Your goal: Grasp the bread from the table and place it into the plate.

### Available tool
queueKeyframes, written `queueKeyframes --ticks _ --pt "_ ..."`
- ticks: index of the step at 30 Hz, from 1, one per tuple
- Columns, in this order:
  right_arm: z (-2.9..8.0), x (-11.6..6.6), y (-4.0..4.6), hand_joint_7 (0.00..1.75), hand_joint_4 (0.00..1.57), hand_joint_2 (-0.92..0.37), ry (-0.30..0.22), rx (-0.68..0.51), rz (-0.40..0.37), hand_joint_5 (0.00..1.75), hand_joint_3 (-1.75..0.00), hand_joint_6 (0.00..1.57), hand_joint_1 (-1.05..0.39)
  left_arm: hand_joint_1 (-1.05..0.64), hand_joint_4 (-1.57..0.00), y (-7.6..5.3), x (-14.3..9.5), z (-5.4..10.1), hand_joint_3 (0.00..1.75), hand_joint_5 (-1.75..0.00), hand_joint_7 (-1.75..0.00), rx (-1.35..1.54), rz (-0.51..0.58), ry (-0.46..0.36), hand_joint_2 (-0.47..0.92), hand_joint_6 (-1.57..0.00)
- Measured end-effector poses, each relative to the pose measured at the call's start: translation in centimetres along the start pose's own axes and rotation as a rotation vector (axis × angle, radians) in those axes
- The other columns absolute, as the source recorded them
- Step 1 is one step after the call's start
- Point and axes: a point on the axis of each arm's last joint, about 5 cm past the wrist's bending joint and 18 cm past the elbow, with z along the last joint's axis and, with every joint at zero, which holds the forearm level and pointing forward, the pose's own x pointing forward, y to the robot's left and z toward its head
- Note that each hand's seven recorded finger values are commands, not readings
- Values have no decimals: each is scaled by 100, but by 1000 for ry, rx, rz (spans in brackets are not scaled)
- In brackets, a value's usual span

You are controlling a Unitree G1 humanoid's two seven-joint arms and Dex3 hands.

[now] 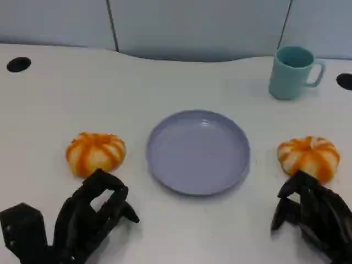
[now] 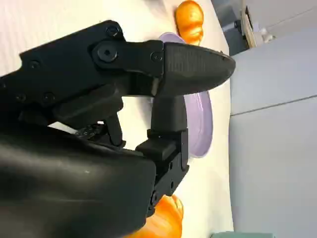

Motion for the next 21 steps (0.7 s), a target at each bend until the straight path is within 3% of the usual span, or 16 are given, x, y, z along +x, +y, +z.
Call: queueKeyframes --ticks 21 --pt "5 7 2 175 69 -92 2 -1 -4 175 -60 42 -45 -55 -67 0 1 -5 27 -175 -169 -2 -9 2 92 -42"
